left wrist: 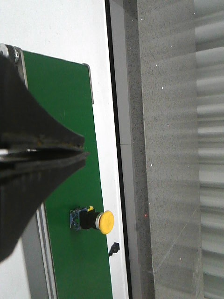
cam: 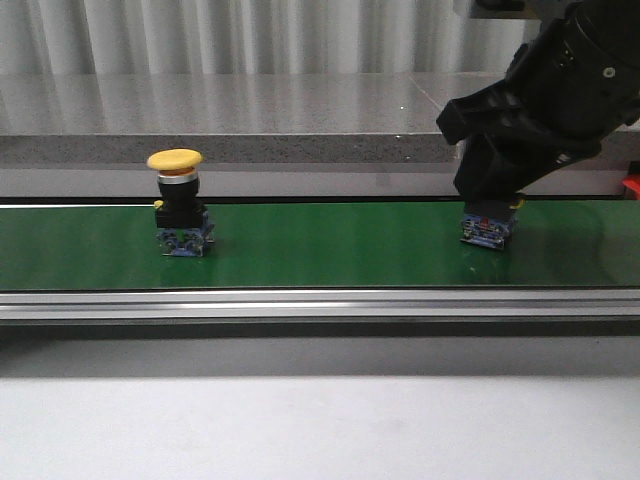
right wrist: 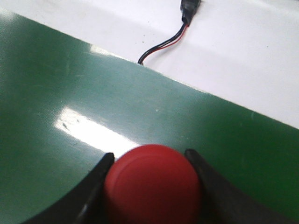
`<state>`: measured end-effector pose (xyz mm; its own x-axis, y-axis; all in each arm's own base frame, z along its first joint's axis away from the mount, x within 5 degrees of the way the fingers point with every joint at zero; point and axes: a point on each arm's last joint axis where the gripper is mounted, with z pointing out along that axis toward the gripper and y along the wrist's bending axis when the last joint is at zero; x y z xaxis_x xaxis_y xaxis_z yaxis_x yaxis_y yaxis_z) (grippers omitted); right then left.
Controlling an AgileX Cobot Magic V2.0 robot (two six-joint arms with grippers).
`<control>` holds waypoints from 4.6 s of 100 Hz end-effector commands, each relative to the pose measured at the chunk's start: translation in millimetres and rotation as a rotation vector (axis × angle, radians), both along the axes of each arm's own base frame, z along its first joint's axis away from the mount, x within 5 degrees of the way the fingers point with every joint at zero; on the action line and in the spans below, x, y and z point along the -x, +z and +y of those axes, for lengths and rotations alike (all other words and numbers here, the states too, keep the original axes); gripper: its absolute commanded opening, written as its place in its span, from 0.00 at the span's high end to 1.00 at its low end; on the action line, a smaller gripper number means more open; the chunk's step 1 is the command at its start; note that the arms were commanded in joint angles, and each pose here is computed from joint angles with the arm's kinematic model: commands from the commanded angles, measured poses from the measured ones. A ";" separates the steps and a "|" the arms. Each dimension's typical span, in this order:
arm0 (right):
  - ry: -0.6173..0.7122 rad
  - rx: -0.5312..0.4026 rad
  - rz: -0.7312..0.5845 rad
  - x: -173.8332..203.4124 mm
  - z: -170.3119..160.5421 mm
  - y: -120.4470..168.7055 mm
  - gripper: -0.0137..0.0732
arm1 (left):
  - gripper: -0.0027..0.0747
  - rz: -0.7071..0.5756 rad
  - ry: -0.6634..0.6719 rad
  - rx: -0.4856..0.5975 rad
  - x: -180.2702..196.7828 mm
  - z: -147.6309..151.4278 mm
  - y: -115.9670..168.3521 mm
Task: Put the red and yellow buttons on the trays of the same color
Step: 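Carry the red button into the red tray and release it, then lower the right gripper onto the yellow button and grasp it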
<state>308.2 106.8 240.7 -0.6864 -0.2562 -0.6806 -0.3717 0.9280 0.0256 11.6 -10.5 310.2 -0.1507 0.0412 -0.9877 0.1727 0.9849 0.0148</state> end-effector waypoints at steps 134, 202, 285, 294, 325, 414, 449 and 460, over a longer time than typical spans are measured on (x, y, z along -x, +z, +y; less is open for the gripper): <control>-0.740 0.016 -0.230 -109.3 -303.6 84.4 0.71 | 0.99 -0.079 -0.003 0.021 0.0 0.2 12.9; -0.760 0.010 -0.094 -143.0 -328.7 -0.5 0.71 | 0.99 -0.079 -0.003 0.021 0.0 0.2 12.9; -0.863 -0.126 -0.201 -116.4 -348.4 49.3 0.26 | 0.99 -0.079 -0.003 0.021 0.0 0.2 12.9; -0.855 -0.131 -0.241 -107.4 -342.0 75.1 0.26 | 0.99 -0.079 -0.003 0.021 0.0 0.2 12.9; -0.762 -0.112 -0.323 -73.4 -299.9 146.8 0.26 | 0.99 -0.079 -0.003 0.021 0.0 0.2 12.9; -0.332 -0.070 -0.090 48.5 -123.1 80.8 0.26 | 0.99 -0.079 -0.003 0.021 0.0 0.2 12.9; -0.063 -0.012 -0.015 56.3 -72.7 64.1 0.26 | 0.99 -0.079 -0.003 0.021 0.0 0.2 12.9; -0.015 -0.001 0.002 54.0 -62.9 58.8 0.26 | 0.99 -0.079 -0.003 0.021 0.0 0.2 12.9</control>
